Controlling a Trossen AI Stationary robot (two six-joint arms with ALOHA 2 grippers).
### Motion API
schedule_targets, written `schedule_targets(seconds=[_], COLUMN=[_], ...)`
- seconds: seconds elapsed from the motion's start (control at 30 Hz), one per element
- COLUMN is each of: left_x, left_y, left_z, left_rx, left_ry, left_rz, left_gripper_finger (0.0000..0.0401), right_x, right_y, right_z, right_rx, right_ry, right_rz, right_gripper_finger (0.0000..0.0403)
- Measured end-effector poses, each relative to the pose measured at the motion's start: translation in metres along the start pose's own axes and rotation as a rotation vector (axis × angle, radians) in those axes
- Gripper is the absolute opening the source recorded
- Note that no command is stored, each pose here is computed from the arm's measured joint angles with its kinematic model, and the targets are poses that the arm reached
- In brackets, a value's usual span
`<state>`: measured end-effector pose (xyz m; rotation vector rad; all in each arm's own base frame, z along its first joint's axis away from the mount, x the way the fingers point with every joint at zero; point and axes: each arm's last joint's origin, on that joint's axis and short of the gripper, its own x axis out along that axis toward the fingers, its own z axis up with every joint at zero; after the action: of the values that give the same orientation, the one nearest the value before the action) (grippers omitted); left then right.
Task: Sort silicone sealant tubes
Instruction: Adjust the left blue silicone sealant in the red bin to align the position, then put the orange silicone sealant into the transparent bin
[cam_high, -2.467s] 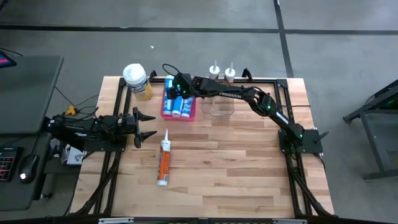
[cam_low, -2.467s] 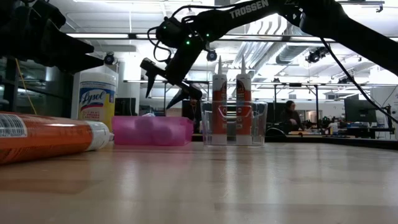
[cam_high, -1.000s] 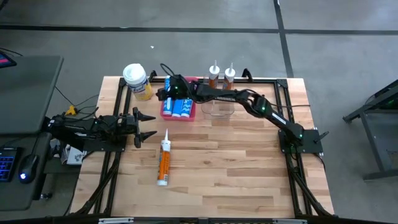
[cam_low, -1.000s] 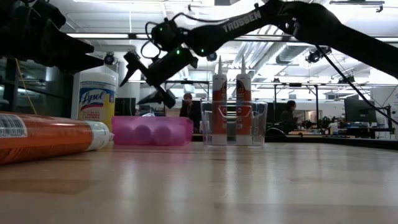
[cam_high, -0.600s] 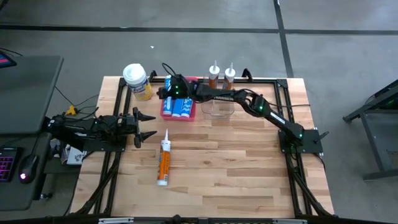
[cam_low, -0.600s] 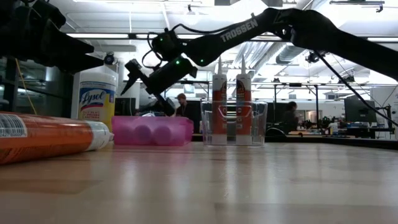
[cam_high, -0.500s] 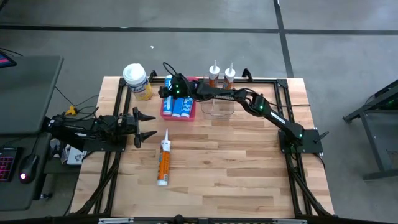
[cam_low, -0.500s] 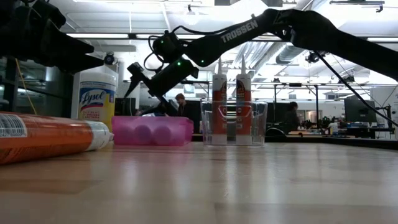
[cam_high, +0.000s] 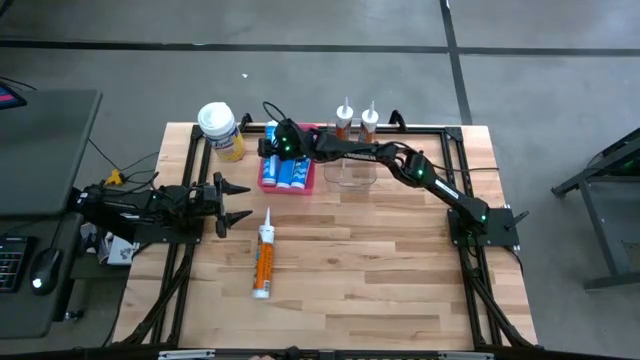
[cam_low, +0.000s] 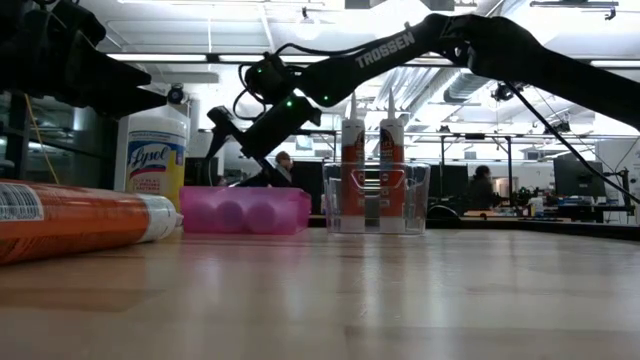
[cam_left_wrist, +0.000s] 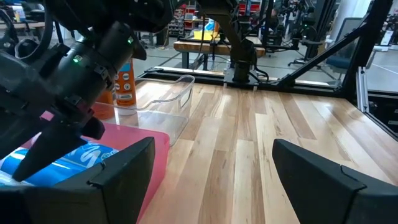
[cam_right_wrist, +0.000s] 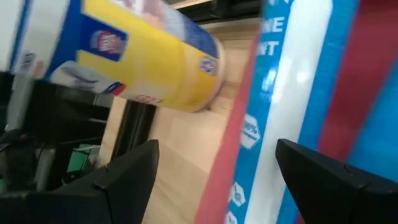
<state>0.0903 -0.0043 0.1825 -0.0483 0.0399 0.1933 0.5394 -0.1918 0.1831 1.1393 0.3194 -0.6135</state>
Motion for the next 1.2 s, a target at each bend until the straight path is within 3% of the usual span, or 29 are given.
schedule_targets(seconds=[0.2,0.5,0.67,0.83,1.03,1.2], left_x=[0.000,0.000,0.000,0.000,0.000,0.000], left_y=[0.000,0.000,0.000,0.000,0.000,0.000], left_z=[0.000,0.000,0.000,0.000,0.000,0.000], left_rx=[0.000,0.000,0.000,0.000,0.000,0.000], left_ry=[0.000,0.001,0.000,0.000,0.000,0.000], left_rz=[0.000,-0.001,0.000,0.000,0.000,-0.001], left_gripper_finger=[0.0319,0.0319,0.0319,0.0319,0.0319,0.0319], right_x=[0.000,-0.001,-0.001,-0.002,-0.016,-0.035], right_y=[-0.006,0.016,0.015,0.018,0.041,0.055], right_z=[-0.002,-0.002,0.005,0.002,-0.007,-0.006], right_rx=[0.043,-0.002,-0.031,-0.050,-0.068,-0.096], right_ry=[0.039,-0.054,-0.129,-0.127,-0.070,-0.040], right_rz=[-0.054,0.127,0.120,0.129,0.237,0.210], right_gripper_finger=[0.0321,0.0321,0.0321,0.0321,0.0321,0.0321])
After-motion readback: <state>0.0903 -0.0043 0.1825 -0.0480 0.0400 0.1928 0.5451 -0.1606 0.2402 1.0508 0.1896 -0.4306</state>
